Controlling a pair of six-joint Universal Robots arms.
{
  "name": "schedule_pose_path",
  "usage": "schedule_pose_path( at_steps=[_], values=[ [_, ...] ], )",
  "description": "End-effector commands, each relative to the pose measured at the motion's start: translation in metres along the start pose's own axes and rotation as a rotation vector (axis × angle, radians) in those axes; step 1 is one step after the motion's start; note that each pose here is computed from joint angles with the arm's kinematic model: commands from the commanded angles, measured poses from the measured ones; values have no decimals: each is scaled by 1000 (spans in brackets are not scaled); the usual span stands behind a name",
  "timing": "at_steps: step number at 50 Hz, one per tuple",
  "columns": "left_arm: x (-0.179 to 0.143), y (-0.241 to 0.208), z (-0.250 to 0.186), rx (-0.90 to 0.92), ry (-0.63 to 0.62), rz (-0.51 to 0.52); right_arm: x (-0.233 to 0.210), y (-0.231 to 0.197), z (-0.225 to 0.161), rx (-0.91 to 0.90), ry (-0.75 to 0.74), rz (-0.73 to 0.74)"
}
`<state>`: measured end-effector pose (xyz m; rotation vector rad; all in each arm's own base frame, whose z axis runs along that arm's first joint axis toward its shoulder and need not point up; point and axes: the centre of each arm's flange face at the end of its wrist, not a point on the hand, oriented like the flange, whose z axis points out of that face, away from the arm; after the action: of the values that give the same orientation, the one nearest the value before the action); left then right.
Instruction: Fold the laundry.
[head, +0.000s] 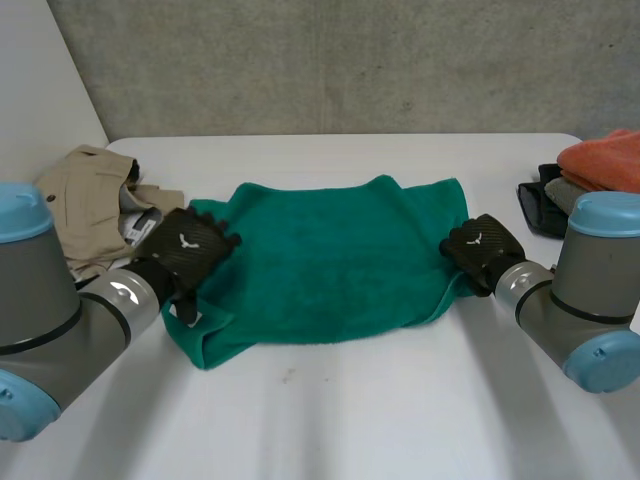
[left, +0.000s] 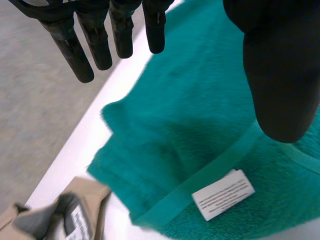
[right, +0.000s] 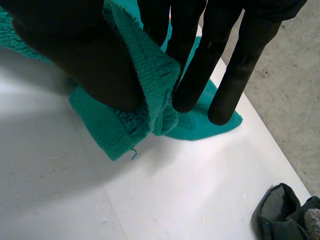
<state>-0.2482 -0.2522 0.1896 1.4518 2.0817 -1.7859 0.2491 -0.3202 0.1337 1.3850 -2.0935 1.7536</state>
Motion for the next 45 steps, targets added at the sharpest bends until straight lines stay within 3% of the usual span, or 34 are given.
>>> schedule_pose_path(
  at_steps=[1,9,24,32,36,45],
  values=[
    [13,7,0,-75,157,123,2,3,1,-6,2,4],
    [14,25,8,-192,260,124,3,4,1,-8,3,4],
    [17,39,21,-223,277,114,12,4,0,-18,25,7],
    [-11,7,4,-145,127,88,37,-16,-17,-9,65,11],
    [-38,-19,-18,-73,-2,-9,57,-37,-39,-19,69,6],
    [-60,-46,-89,-157,-63,-139,92,-75,-108,-151,-31,-99]
  ],
)
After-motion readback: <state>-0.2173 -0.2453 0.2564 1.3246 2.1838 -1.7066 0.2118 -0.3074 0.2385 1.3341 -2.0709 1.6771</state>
